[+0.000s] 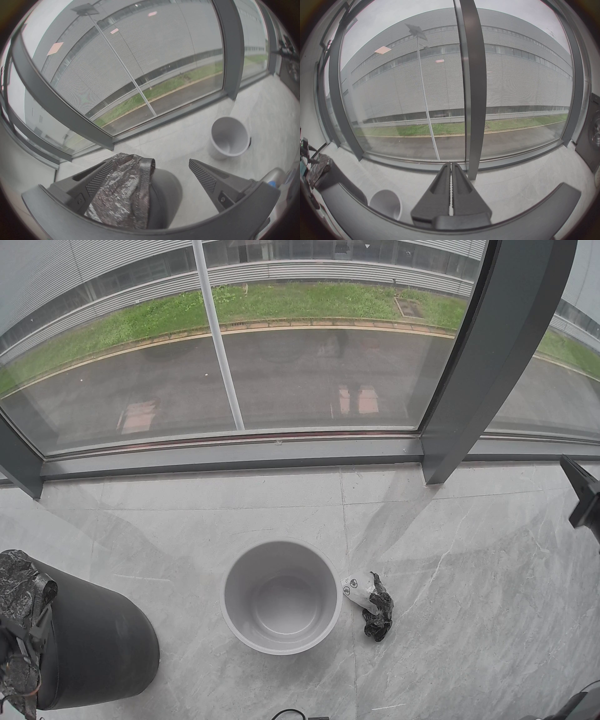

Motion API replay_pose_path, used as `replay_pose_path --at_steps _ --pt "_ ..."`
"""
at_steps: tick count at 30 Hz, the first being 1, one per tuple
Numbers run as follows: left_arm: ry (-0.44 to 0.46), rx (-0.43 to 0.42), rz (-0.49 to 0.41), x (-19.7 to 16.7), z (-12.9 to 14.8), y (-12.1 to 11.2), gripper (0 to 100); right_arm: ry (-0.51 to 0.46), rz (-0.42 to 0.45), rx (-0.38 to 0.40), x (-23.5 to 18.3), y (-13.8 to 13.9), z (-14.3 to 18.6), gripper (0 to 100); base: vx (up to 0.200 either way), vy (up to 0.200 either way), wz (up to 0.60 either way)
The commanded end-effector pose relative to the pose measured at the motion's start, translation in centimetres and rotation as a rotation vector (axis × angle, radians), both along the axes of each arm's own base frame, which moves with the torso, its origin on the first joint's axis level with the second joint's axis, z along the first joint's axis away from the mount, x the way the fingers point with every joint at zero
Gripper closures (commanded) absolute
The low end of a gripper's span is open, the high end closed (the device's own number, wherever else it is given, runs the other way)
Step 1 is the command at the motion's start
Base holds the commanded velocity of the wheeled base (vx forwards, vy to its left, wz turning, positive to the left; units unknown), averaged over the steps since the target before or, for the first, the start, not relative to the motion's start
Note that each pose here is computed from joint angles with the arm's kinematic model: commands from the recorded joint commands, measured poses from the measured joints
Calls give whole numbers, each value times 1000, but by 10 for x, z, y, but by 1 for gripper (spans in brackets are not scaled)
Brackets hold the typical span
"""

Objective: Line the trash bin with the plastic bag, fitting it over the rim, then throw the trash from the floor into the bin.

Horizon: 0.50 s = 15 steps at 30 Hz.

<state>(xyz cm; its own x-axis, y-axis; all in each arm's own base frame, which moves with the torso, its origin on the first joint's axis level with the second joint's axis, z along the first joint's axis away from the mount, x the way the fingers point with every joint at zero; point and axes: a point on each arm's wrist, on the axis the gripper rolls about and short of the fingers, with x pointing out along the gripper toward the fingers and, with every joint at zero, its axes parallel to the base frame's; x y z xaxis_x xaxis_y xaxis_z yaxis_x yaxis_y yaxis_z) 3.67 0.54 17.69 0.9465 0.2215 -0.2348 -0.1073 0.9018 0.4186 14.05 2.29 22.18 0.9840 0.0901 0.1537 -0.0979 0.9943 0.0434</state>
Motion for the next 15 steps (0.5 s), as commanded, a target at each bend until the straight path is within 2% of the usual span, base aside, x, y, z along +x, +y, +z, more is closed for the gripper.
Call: replay_pose_path --at_steps 1,5,10,15 --pt "285 201 177 90 -9 24 0 75 -28 66 84 42 -40 100 0 0 0" --pt "297 257 214 91 -7 29 0 66 -27 68 83 42 -38 100 0 0 0" --pt "313 273 253 90 -7 31 0 75 -29 66 83 42 -40 100 0 0 0" --pt "348 275 251 92 -13 31 0 73 -28 66 83 42 -40 100 0 0 0"
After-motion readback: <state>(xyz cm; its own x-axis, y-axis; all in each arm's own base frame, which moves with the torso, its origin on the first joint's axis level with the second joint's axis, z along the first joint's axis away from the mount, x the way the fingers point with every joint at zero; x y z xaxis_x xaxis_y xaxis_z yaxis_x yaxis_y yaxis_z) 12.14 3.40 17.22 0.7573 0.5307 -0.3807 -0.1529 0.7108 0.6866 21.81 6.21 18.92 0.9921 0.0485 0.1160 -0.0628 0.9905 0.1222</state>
